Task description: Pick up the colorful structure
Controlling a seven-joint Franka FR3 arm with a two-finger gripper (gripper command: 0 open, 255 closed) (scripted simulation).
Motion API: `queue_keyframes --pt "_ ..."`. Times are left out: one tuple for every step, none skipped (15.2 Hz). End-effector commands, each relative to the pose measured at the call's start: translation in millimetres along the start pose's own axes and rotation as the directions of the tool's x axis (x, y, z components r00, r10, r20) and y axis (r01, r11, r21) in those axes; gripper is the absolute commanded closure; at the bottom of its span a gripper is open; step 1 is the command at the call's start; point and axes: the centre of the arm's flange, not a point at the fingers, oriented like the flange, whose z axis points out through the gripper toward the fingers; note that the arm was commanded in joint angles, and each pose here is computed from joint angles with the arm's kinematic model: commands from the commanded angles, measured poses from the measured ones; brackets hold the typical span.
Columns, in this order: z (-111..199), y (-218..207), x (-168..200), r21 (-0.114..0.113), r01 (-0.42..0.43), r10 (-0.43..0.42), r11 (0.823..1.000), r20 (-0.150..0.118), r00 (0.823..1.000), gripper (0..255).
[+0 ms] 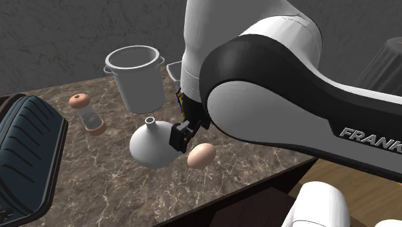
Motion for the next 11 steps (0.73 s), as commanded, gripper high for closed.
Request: queue_keyframes --pt "0 0 0 0.000 0.000 0.000 1.000 0.000 1.000 0" --pt "3 10 8 0.000 -0.002 0.002 1.000 -0.001 1.000 0" --pt "5 21 15 0.000 -0.005 0.005 1.000 -0.001 1.000 0" --pt "8 31 23 0.000 -0.007 0.007 1.000 -0.002 1.000 0" --pt "10 41 31 0.000 -0.010 0.010 1.000 -0.003 1.000 0" --pt "13 52 38 0.000 -0.012 0.012 1.000 -0.003 1.000 0" --pt "15 62 46 -0.001 -0.014 0.014 1.000 -0.004 1.000 0" --pt "18 72 54 -0.001 -0.017 0.017 1.000 -0.005 1.000 0" --pt "21 83 61 -0.001 -0.019 0.019 1.000 -0.005 1.000 0" --pt "23 93 69 -0.001 -0.021 0.021 1.000 -0.006 1.000 0" --pt "26 104 76 -0.001 -0.024 0.024 1.000 -0.007 1.000 0"
